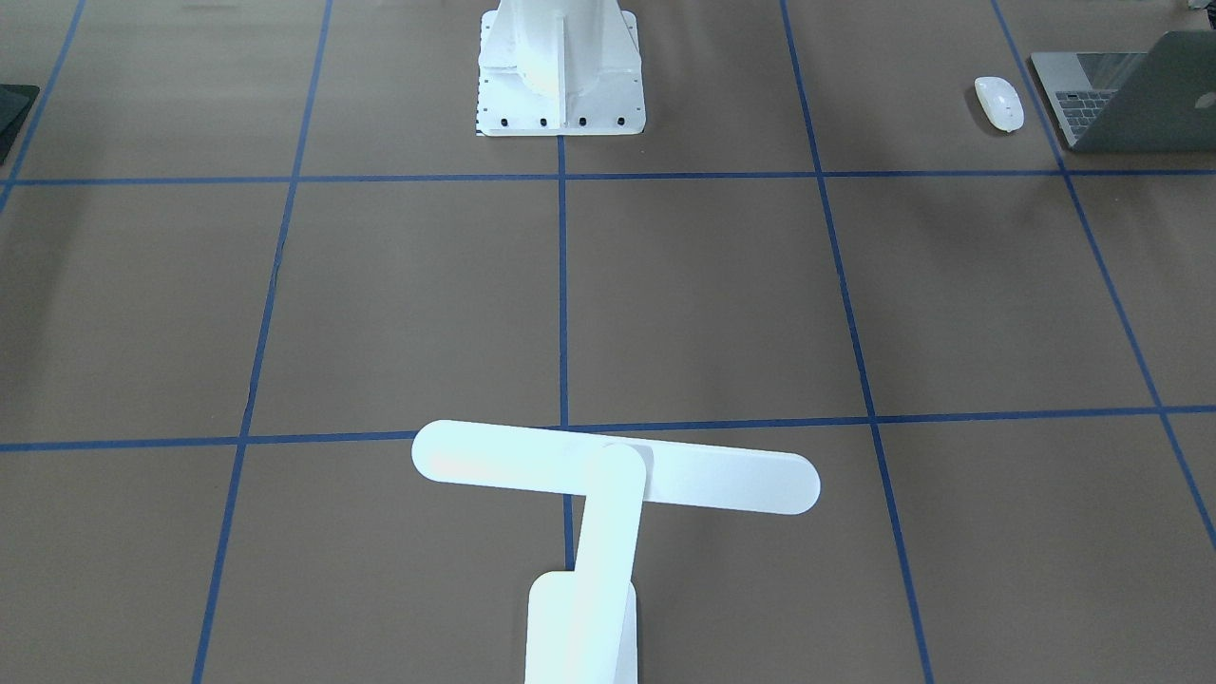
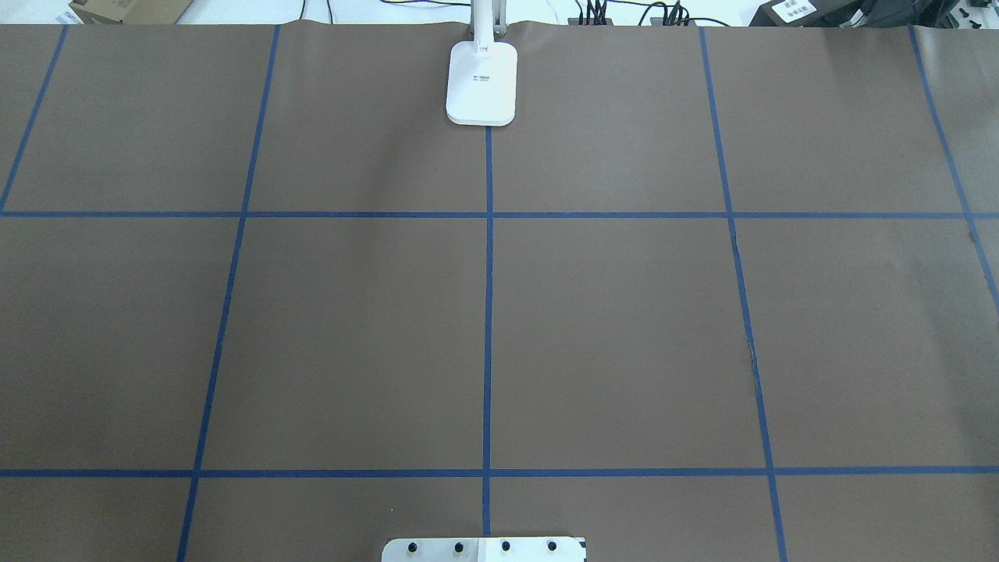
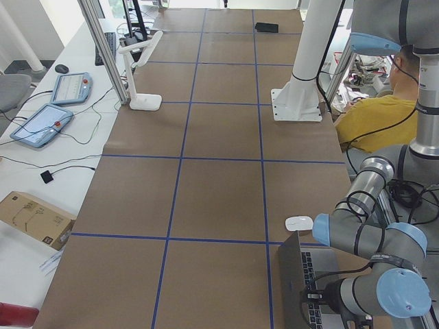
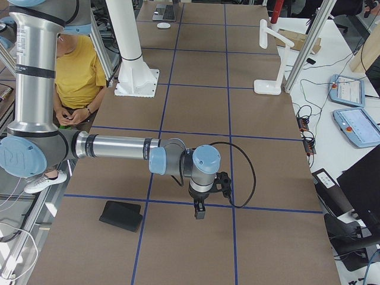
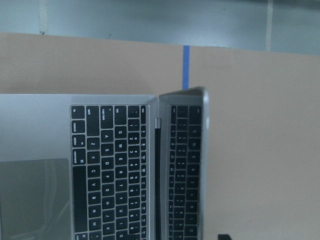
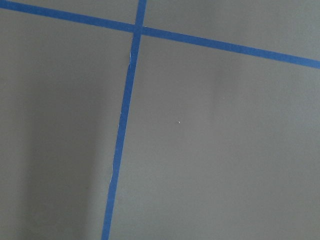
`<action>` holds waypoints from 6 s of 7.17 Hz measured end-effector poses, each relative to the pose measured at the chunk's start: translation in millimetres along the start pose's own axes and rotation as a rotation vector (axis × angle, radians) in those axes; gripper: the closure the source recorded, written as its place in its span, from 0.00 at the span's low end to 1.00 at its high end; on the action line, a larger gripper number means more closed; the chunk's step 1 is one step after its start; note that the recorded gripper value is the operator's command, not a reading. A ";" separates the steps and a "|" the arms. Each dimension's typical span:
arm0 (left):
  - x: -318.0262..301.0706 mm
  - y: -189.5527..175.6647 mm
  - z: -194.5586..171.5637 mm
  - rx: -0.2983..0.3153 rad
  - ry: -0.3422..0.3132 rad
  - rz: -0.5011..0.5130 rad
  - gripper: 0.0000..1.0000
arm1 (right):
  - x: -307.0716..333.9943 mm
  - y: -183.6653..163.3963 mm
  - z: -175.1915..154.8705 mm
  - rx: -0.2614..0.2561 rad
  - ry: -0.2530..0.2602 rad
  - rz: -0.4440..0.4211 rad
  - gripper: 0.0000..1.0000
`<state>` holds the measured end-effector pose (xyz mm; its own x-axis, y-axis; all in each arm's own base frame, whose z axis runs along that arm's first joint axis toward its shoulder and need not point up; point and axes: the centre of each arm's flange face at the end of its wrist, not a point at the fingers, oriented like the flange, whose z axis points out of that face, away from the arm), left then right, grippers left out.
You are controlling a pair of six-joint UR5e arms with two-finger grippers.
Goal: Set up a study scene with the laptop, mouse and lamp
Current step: 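Carry the open silver laptop with the left gripper toward the table, then lower the laptop with the left gripper beside the white lamp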
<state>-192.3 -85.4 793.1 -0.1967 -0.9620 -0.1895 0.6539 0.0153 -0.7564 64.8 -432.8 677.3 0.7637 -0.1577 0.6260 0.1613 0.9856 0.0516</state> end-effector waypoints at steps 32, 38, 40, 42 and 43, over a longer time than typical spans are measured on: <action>490.1 427.6 -39.7 -0.096 0.011 0.122 1.00 | -3.2 -1.2 -1.2 0.007 -0.024 -0.002 0.00; 467.2 677.3 33.9 -0.129 -0.078 -0.023 1.00 | -2.1 0.4 0.5 0.003 -0.024 0.003 0.00; 454.1 719.6 55.1 -0.112 -0.086 -0.036 1.00 | -1.9 0.5 0.8 0.002 -0.025 0.004 0.00; 461.9 746.2 81.9 -0.077 -0.088 -0.031 1.00 | -1.9 0.5 0.7 0.002 -0.025 0.004 0.00; 472.0 758.8 94.7 -0.063 -0.094 -0.031 1.00 | -2.1 0.4 0.6 0.003 -0.024 0.004 0.00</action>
<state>280.2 -553.7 189.0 -0.1451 -0.9835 -0.1079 0.6011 -0.0010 -0.7992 62.9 -432.0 676.5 0.7487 -0.1525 0.6451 0.1567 0.9863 0.0512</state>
